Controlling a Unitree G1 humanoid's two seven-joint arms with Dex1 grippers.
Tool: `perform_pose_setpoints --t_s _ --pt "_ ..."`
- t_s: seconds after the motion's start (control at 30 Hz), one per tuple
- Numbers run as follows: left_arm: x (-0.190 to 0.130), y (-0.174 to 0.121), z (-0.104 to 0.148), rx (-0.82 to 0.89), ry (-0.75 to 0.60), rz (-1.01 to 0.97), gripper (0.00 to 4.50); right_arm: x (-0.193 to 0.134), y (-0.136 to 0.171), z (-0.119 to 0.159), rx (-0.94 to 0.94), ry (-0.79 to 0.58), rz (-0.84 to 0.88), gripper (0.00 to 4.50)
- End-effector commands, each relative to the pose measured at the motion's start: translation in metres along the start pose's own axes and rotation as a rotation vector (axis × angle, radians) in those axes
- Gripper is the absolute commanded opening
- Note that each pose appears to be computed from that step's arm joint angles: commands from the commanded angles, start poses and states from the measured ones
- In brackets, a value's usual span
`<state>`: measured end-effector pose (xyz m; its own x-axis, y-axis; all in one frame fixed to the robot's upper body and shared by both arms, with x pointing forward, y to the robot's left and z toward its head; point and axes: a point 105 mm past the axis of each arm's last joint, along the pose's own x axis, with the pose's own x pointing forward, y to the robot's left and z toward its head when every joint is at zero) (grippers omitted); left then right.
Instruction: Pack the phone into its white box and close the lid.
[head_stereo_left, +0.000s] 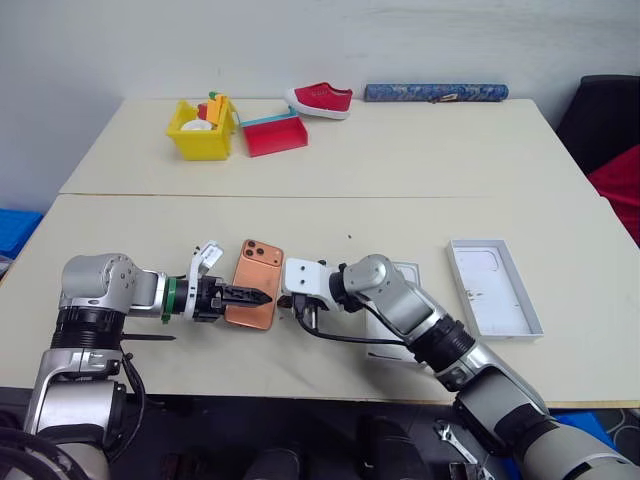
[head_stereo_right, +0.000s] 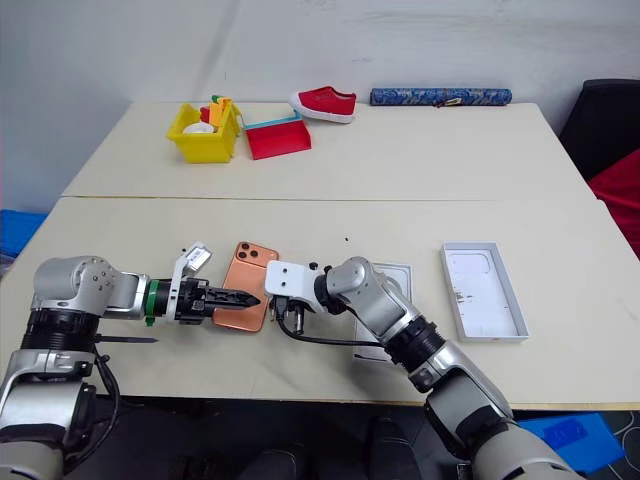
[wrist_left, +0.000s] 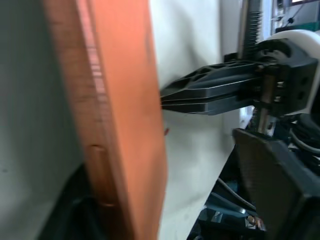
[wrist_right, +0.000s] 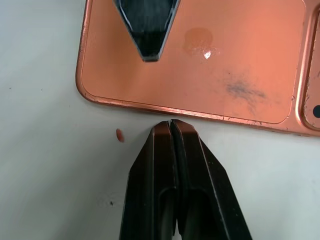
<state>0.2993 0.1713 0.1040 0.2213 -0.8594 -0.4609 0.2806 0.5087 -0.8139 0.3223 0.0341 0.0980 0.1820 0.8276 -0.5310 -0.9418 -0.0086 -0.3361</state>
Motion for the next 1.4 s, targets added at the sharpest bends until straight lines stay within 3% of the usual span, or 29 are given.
perform_pose_setpoints --t_s 0.03,0.23,0.4,0.5,0.63,0.87,1.03,1.4 --pt "-0.007 -0.007 0.004 -0.011 -0.019 -0.040 2.05 -0.009 -0.002 0.013 -0.022 -0.067 -0.013 0.00" --pt "-0.011 -0.017 0.006 0.009 -0.037 -0.103 0.17 -0.037 0.000 0.038 0.001 -0.202 -0.007 0.00" --pt "0.005 -0.051 -0.004 0.116 0.036 -0.247 0.11 -0.107 0.005 0.040 0.055 -0.248 -0.126 0.00" --pt "0.021 -0.066 -0.009 0.158 0.065 -0.309 0.11 -0.151 0.020 0.033 0.145 -0.252 -0.172 0.60" --pt "0.052 -0.086 -0.014 0.202 0.092 -0.364 0.11 -0.206 0.051 0.011 0.220 -0.155 -0.266 2.01" --pt "0.114 -0.112 -0.018 0.131 0.112 -0.425 0.11 -0.261 0.080 -0.010 0.368 -0.049 -0.458 4.46" --pt "0.150 -0.109 -0.032 0.090 0.168 -0.311 0.11 -0.270 0.087 -0.015 0.398 -0.023 -0.539 4.50" --pt "0.173 -0.130 -0.032 0.035 0.184 -0.345 0.11 -0.269 0.088 -0.015 0.391 -0.004 -0.607 4.50"
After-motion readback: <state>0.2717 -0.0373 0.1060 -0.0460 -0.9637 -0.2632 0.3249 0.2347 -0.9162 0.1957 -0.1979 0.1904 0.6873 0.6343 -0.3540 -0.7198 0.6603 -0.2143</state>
